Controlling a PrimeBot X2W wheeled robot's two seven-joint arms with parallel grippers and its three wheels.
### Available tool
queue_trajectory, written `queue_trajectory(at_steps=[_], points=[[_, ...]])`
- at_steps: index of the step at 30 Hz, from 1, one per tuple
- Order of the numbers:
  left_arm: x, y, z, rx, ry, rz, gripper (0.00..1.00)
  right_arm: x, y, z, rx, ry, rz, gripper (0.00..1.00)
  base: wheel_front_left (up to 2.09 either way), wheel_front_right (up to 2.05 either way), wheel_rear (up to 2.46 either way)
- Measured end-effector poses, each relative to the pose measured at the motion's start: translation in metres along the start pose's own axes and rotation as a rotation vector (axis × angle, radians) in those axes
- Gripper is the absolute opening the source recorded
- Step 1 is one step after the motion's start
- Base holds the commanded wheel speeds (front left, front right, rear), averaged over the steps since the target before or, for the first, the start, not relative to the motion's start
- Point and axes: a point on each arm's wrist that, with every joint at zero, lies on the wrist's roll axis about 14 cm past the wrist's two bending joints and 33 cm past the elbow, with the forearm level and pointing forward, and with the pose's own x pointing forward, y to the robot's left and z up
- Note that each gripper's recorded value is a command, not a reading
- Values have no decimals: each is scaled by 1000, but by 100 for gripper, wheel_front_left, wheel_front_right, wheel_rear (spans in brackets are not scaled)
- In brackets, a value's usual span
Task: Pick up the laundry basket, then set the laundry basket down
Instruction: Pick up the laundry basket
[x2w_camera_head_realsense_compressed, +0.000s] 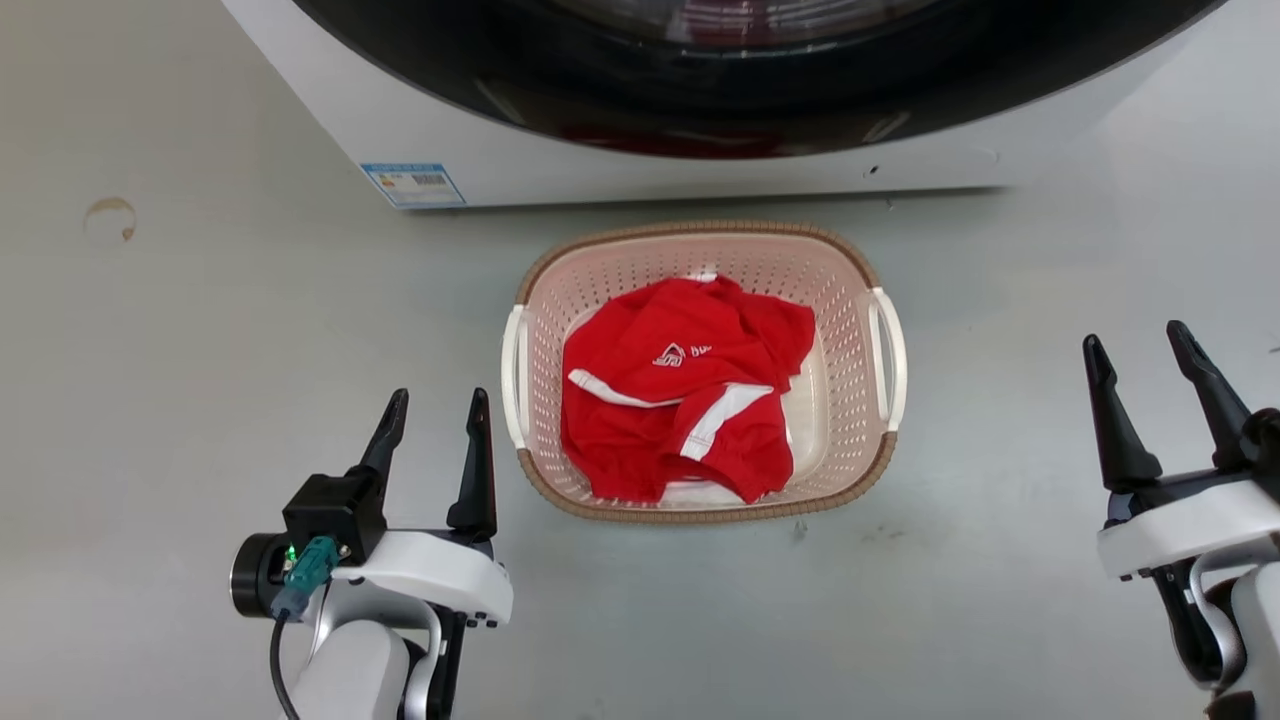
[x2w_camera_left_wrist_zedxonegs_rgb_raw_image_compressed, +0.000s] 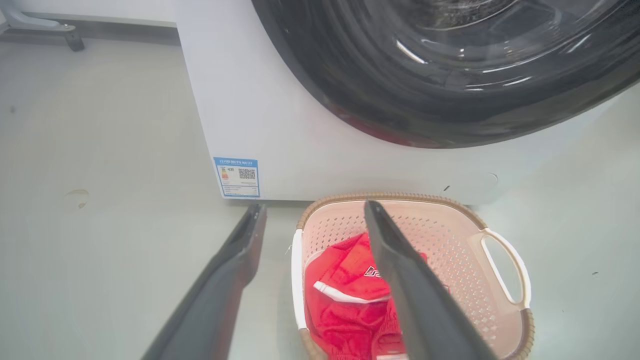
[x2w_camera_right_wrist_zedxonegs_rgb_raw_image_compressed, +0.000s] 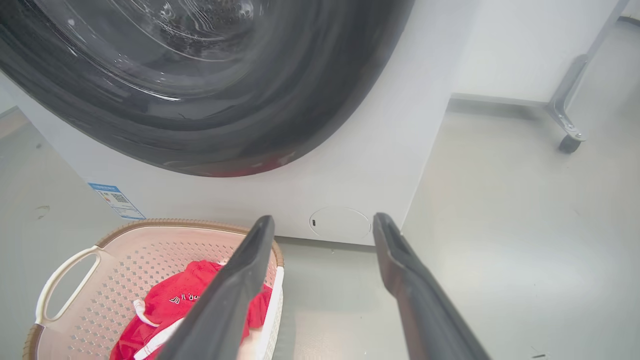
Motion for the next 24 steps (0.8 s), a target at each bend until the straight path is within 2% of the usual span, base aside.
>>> queue_trajectory(at_steps=[6,11,18,24], points=[[25,4,-39,-40,100,1,100,23,-14,-31,36,63,-15,100,0,0,0],[50,8,-69,-58,161,-9,100,39,-19,-74,87,149,-18,100,0,0,0],[74,15,-103,-97,230,-27,100,59,-9,-126,160,254,21,100,0,0,0],[84,19,-121,-108,285,-37,100,69,11,-150,196,313,77,100,0,0,0]])
